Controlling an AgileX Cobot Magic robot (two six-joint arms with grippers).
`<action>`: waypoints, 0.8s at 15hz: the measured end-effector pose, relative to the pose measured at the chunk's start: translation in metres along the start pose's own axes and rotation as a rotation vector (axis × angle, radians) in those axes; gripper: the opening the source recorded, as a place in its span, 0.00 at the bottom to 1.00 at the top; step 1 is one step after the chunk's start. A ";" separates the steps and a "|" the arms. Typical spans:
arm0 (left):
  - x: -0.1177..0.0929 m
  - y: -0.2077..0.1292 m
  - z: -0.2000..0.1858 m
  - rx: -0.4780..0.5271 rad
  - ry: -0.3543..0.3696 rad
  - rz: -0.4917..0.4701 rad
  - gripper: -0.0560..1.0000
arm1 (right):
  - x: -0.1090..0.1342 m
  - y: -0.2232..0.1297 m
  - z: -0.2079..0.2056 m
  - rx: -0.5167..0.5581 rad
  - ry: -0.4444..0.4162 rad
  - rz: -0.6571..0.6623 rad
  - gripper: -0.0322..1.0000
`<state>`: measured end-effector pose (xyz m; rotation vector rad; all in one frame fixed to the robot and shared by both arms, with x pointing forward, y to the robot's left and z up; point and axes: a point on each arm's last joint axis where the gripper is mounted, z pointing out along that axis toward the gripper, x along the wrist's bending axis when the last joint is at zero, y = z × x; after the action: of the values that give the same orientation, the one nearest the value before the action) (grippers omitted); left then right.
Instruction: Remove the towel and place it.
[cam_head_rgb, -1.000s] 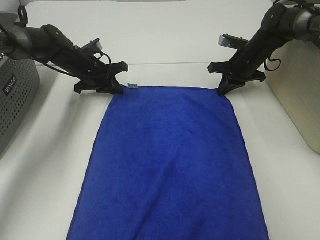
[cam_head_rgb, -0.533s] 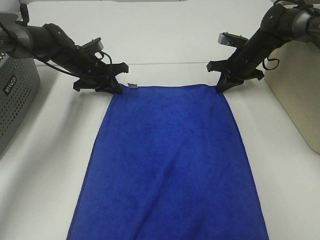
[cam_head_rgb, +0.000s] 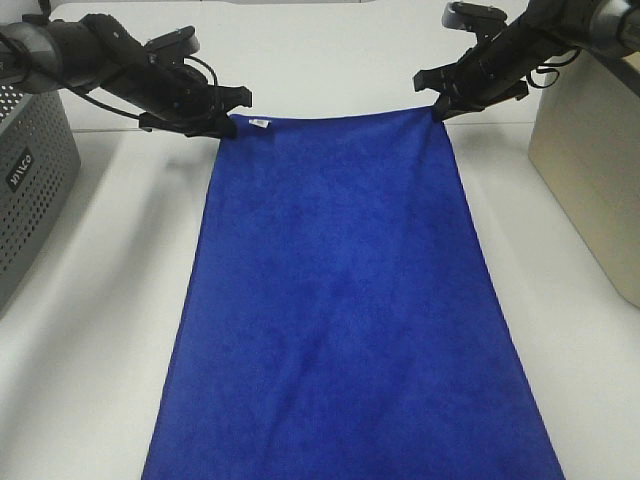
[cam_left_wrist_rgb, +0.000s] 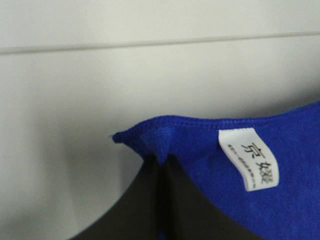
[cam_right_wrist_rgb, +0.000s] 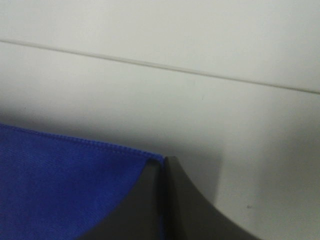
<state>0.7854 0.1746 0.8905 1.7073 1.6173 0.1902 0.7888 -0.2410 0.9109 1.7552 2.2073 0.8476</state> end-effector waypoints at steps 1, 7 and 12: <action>0.001 0.004 -0.001 -0.039 0.014 0.009 0.05 | -0.001 0.002 0.000 -0.023 -0.009 -0.010 0.05; 0.012 0.013 0.020 -0.173 0.060 0.093 0.05 | -0.013 -0.003 0.037 -0.162 -0.044 -0.024 0.05; 0.022 0.001 0.040 -0.175 0.072 0.099 0.05 | -0.017 -0.009 0.053 -0.200 -0.070 -0.034 0.05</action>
<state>0.8137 0.1776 0.8552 1.6623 1.5213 0.4340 0.8119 -0.2415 0.8600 1.6248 2.0249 0.9481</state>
